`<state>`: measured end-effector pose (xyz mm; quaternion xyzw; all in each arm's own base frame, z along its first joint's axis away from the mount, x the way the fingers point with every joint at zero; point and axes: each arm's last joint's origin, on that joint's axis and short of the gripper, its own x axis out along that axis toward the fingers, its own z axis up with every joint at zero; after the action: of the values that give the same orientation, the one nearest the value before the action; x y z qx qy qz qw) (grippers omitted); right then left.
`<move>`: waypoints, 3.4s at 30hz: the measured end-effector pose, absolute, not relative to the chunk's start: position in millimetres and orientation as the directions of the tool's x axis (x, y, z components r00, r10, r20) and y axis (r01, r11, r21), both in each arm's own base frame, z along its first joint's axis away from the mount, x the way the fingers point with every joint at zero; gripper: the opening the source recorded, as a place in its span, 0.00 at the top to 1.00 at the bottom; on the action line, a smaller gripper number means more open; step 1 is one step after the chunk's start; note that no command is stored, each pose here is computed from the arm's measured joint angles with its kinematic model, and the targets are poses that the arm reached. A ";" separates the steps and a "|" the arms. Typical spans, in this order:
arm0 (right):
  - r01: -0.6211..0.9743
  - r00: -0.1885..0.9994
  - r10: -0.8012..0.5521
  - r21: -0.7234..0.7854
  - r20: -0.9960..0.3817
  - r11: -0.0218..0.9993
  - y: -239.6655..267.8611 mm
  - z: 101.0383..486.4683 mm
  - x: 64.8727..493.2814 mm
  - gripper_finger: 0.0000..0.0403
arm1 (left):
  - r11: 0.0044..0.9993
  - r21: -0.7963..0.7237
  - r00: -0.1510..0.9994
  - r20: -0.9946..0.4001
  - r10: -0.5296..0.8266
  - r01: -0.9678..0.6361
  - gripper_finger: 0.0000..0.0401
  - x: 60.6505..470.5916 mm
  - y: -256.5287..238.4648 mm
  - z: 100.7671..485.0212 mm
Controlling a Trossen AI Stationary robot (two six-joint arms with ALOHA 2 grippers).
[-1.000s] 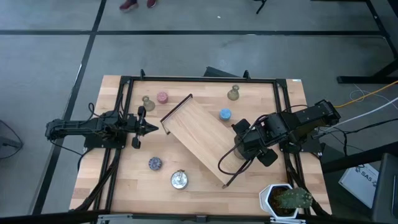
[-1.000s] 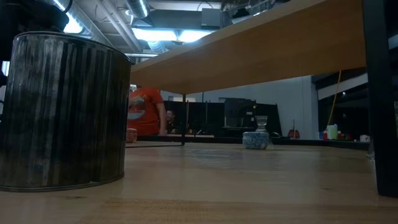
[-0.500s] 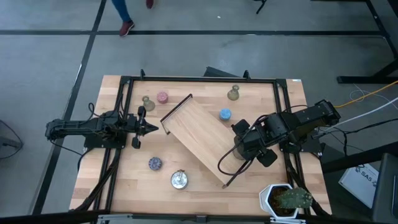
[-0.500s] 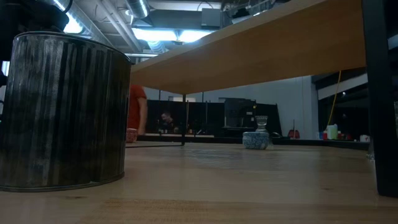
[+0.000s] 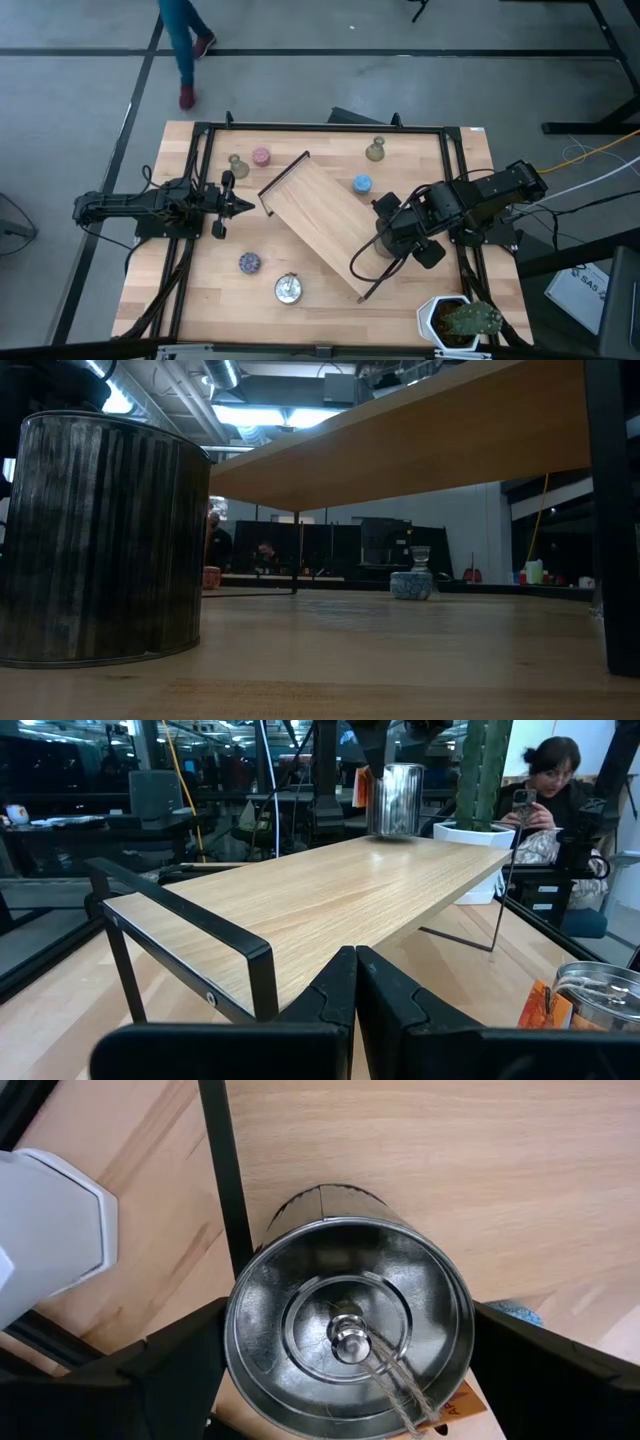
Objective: Pick & Place candle stick holders
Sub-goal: Put the top silver scented candle can on the shelf, then put the right transparent candle holder on the shelf
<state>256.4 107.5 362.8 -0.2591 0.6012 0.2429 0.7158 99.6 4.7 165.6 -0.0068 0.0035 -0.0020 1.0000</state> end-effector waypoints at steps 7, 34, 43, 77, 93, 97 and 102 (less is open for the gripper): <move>-0.670 0.164 0.042 -0.080 -0.985 0.738 107.9 362.9 257.0 0.07 | 1.000 -0.014 1.000 -0.007 -0.004 0.004 0.99 99.6 4.7 165.7; -0.653 0.244 0.038 -0.135 -0.969 0.746 100.9 385.4 246.4 0.01 | 1.000 -0.014 1.000 -0.007 -0.004 0.004 0.99 99.6 4.7 165.7; -0.555 0.286 -0.006 -0.171 -0.958 0.814 80.5 397.8 235.4 0.01 | 1.000 -0.014 1.000 -0.007 -0.004 0.004 0.99 99.6 4.7 165.7; -0.107 0.312 -0.132 -0.173 -0.941 0.979 -25.5 410.6 229.8 0.01 | 1.000 -0.014 1.000 -0.007 -0.004 0.004 0.99 99.7 4.7 165.6; 0.047 0.276 -0.152 -0.145 -0.949 0.988 -46.4 393.5 241.5 0.01 | 1.000 -0.014 1.000 -0.007 -0.004 0.004 0.99 99.7 4.7 165.6; 0.067 0.261 -0.150 -0.137 -0.954 0.988 -47.0 382.3 245.4 0.01 | 1.000 -0.014 1.000 -0.007 -0.004 0.004 0.99 99.6 4.7 165.7; 0.094 0.261 -0.150 -0.129 -0.954 0.987 -48.0 369.6 251.0 0.01 | 1.000 -0.014 1.000 -0.007 -0.004 0.004 0.99 99.7 4.7 165.6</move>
<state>251.0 -48.0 369.6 -0.0232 0.6031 -0.0767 0.7937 99.7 4.7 165.6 -0.0068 0.0036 -0.0019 1.0000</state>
